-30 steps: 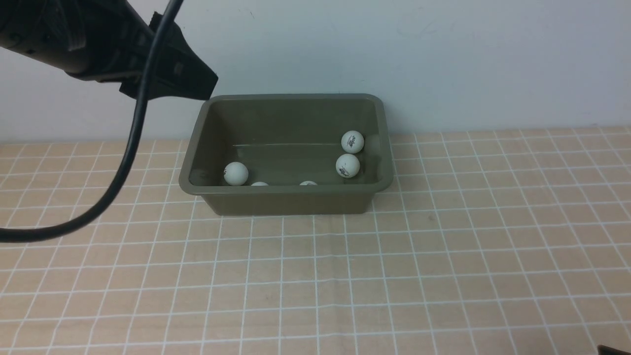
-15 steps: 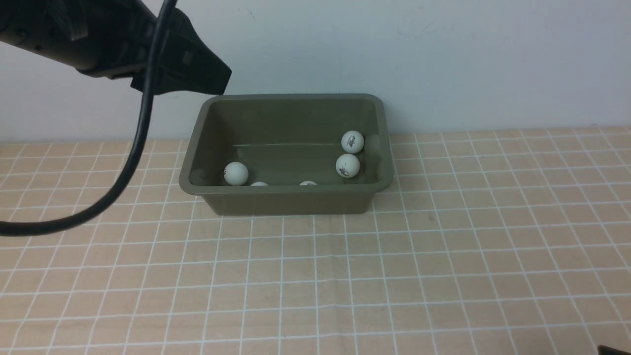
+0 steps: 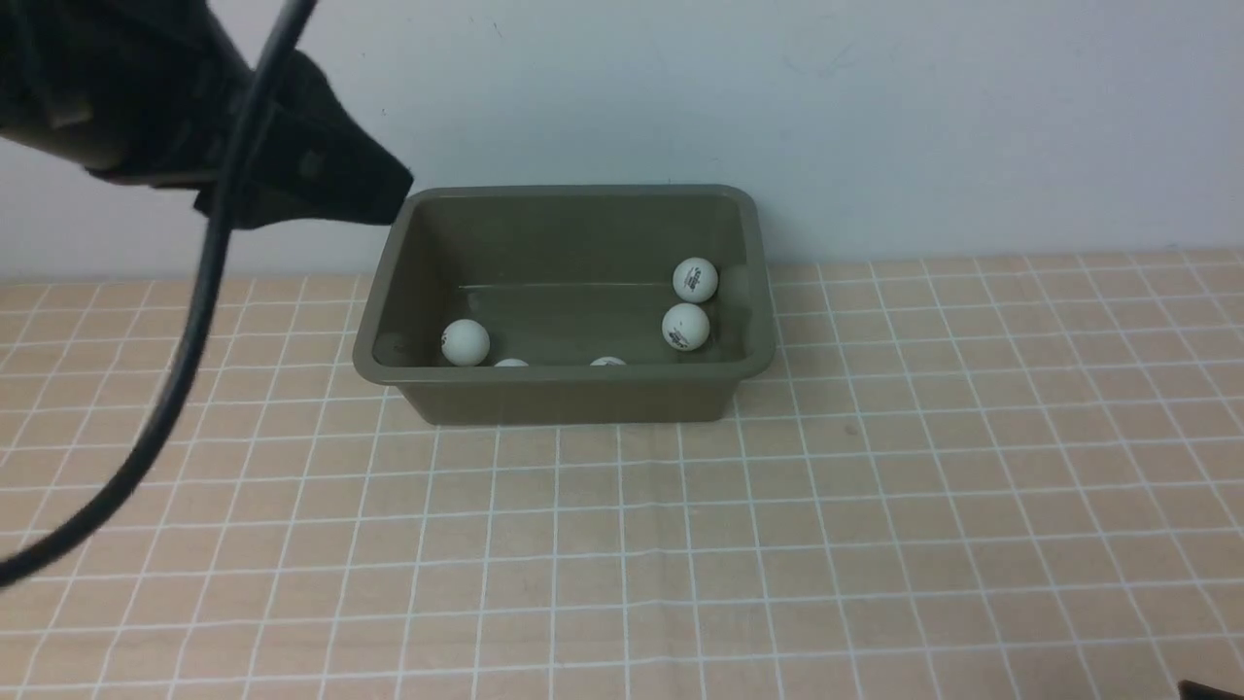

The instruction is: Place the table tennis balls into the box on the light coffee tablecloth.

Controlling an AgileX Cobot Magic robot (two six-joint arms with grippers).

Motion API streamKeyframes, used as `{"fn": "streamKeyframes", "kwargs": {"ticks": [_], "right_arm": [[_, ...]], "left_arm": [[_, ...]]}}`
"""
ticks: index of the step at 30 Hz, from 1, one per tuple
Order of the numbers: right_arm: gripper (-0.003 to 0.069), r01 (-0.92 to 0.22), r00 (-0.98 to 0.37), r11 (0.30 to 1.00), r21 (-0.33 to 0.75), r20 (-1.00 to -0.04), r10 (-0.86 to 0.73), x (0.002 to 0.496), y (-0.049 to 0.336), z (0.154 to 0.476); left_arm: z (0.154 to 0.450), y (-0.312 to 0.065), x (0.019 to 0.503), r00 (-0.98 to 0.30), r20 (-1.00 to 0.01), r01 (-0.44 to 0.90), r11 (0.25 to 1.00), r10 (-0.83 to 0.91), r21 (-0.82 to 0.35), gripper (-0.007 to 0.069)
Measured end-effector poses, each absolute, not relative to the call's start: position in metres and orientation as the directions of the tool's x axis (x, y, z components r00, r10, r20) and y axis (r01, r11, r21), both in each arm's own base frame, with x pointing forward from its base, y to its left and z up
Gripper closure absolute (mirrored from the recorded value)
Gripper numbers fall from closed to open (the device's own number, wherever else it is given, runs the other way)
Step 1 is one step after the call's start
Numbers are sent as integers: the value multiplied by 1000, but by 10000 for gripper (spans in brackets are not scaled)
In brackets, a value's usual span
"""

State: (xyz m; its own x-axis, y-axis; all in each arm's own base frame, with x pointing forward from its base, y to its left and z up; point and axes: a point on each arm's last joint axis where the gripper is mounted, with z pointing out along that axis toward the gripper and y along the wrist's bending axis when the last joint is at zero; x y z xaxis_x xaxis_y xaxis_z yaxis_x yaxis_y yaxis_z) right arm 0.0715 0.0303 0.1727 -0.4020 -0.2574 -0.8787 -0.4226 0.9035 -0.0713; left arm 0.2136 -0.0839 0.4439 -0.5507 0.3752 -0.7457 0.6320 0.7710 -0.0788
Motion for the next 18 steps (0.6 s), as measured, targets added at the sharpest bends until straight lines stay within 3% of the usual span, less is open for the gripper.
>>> {"fn": "streamKeyframes", "kwargs": {"ticks": [3,7,12,18], "right_arm": [[147,-423,-402,903,-71,-879,-257,72,30,173],[147,-423,-402,903,-71,-879,-257,72,30,173],[147,-423,-402,903,-71,-879,-257,72,30,173],[147,-423,-402,903,-71,-879,-257,72,30,173]], "left_arm": [[446,-70,184,-506,-785,609,793,357,-32,286],[423,-46,154,-485,-830,494,869,275,-1,286],[376,-22,131,-493,-854,312,950,166,5,286],[324,-14,99,-465,-878,208,978,115,18,286]]}}
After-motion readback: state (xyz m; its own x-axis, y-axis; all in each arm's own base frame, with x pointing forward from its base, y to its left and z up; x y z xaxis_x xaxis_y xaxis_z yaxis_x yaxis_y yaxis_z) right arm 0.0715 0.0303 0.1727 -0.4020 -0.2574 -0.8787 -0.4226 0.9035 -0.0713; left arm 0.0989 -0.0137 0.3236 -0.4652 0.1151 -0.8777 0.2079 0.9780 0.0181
